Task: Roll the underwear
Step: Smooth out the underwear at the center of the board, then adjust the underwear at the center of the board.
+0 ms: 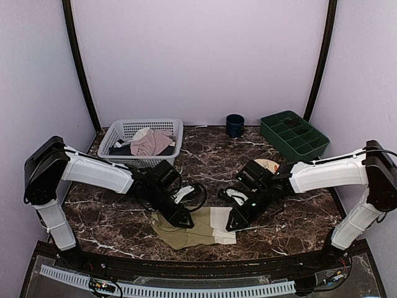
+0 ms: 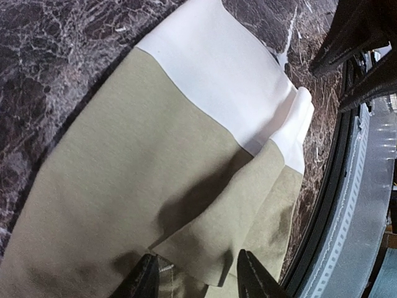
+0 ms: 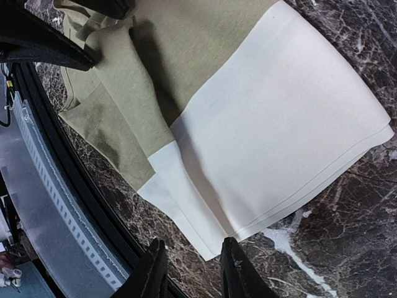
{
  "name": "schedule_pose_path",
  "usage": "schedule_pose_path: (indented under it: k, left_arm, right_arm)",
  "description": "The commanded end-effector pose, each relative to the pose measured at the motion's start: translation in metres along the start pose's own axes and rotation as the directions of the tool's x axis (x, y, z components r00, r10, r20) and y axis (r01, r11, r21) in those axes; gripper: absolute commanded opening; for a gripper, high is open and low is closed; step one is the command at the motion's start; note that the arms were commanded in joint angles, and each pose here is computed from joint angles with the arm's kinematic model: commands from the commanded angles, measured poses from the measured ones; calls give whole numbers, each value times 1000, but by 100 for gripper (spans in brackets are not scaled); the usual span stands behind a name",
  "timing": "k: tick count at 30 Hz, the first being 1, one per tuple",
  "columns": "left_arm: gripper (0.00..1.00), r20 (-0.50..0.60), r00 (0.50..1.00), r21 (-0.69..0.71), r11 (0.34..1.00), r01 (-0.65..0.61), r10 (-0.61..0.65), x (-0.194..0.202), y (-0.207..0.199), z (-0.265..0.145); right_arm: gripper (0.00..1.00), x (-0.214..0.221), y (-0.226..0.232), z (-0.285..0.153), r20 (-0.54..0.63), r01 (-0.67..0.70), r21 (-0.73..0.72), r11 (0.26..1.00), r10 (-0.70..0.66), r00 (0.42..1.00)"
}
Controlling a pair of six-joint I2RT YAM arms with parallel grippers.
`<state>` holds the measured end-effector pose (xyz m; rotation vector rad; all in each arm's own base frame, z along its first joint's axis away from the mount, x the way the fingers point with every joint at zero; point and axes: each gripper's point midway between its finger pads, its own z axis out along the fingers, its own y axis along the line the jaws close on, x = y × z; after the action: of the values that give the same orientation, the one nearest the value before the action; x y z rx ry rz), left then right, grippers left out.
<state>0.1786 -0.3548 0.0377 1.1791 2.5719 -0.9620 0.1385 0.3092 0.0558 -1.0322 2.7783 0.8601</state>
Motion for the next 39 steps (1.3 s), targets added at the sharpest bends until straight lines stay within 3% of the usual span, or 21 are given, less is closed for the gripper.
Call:
schedule_pose_path:
  k: [1,17,23,39]
  left_arm:
    - [46,7,1000,81,997,-9,8,7,-20,-13]
    - [41,-64,975,100,973,-208,215,50,-66,-23]
    - [41,-2,961,49,960,-275,275,49,-70,-36]
    - [41,65,991,-142,984,-104,114,22,-37,-31]
  right_arm:
    - [30,-3,-1,-3,30,-26,-20,999,27,999]
    - [30,-6,-7,-14,60,-51,-5,999,51,997]
    - [30,-6,-6,-15,68,-58,-10,998,59,996]
    - [30,-13,-1,-14,75,-51,-36,998,54,996]
